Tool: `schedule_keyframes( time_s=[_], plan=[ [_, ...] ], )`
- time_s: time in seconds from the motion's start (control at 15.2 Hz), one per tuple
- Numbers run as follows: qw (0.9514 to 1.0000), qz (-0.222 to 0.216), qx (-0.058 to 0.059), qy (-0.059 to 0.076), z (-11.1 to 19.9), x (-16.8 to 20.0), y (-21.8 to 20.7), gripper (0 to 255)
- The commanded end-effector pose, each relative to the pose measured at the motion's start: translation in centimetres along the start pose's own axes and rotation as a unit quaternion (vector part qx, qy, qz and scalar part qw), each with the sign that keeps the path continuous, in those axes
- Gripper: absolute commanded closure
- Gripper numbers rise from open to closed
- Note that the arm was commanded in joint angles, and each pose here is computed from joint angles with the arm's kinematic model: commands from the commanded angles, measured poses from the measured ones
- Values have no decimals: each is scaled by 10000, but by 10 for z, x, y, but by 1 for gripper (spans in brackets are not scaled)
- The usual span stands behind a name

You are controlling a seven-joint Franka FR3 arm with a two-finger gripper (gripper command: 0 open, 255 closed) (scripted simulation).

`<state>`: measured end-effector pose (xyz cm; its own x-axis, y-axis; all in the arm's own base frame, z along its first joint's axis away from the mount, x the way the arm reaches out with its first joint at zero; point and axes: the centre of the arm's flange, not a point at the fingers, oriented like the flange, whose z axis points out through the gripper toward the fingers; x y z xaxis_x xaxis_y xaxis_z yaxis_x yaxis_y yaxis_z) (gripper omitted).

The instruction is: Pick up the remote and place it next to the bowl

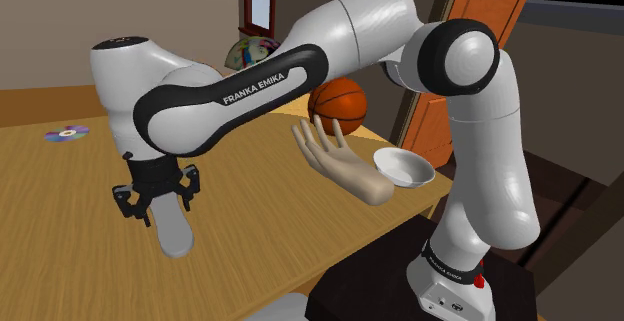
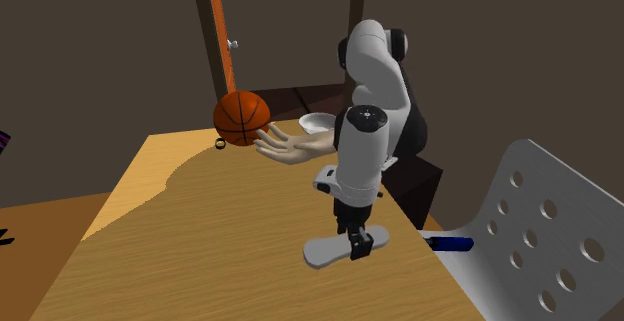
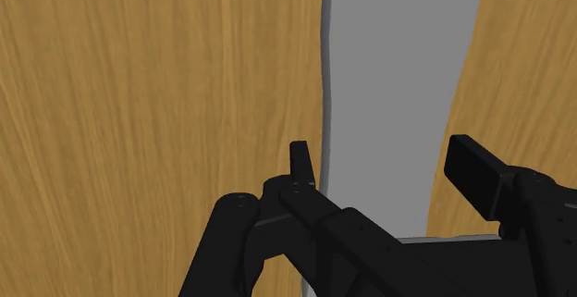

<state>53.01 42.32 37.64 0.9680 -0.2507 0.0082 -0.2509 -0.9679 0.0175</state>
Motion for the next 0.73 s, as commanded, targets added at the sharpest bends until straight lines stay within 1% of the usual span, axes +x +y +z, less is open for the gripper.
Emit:
schedule_keyframes(
  time_s=[0.0, 0.66],
  plan=[
    [10000, -1, 1, 0, -10, 0, 0, 255],
    [10000, -1, 1, 0, -63, 0, 1, 255]
  ],
)
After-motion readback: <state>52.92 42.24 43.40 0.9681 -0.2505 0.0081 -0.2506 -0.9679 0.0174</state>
